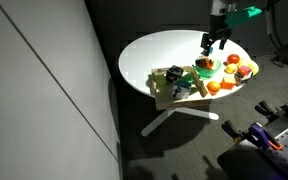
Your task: Put the dark green block on the tray
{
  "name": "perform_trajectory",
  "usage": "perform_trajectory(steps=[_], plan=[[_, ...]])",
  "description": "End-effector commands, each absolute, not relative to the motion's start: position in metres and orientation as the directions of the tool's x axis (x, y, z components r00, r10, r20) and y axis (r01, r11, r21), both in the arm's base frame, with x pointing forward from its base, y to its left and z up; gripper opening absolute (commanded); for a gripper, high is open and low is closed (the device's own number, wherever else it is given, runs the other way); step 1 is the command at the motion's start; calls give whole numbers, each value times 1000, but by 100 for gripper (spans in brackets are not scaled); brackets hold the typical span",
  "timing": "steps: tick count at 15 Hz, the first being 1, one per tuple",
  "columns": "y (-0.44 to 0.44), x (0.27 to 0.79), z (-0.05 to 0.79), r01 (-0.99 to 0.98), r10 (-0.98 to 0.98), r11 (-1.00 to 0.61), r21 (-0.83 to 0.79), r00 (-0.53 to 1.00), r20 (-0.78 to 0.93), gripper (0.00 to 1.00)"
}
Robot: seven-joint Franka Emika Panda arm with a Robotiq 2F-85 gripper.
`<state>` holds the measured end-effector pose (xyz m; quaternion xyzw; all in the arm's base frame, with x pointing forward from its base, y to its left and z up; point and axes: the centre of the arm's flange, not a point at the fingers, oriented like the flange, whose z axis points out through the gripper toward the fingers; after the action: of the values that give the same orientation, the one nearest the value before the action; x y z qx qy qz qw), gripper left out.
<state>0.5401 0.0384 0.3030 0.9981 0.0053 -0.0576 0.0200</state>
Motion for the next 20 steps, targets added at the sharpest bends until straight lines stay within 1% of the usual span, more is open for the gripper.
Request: perform_trajectory(steps=[1,4,11,20], plan=[[32,513,328,-18,-26,-998,55,988,-152,100],[30,497,340,-16,-24,-998,52,988,-152,100],[29,461,372,9,8,-1000,11,996,-90,100],[31,441,403,11,11,-1000,-23,1000,-18,100]])
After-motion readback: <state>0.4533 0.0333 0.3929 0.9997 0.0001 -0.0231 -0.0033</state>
